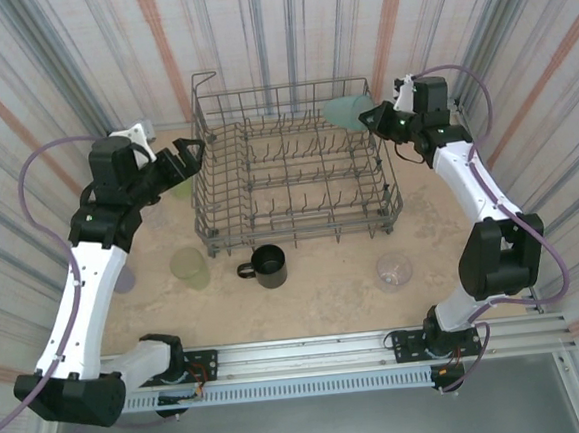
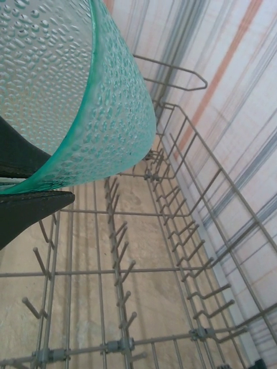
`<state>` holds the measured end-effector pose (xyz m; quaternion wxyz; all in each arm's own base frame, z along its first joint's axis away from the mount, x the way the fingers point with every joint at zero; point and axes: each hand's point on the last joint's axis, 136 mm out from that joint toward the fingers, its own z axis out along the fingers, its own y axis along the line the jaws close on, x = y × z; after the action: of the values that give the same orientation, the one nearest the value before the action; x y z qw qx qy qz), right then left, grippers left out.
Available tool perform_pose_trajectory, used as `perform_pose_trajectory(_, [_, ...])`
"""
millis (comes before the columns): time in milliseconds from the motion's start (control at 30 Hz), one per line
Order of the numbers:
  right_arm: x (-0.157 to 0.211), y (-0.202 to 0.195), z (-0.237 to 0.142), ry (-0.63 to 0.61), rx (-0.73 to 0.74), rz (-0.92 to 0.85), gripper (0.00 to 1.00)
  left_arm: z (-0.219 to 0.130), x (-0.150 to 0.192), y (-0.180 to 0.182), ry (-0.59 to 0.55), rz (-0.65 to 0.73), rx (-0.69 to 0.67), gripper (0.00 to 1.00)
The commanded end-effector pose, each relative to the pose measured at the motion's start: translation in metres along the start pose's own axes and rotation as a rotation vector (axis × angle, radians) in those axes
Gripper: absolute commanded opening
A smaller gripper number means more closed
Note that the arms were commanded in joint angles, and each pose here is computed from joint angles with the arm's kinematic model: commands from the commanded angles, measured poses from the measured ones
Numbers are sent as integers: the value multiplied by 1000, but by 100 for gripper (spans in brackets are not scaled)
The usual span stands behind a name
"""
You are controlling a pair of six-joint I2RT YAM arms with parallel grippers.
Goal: Load the cups into the dish rack
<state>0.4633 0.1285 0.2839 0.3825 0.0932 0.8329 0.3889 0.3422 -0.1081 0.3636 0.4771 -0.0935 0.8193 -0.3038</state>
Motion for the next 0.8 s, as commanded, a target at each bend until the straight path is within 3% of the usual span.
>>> perform_pose_trajectory(0, [13,18,5,38,-85,32,0,6,-9,-25,-8,-31,100,99])
perform_pose_trajectory(233, [27,47,0,68,-200,35,0,47,6,-76,97,-26,235,99])
perform_pose_trajectory(767, [61,84,14,40,-464,57,0,93,23,-93,106,-285,258,99])
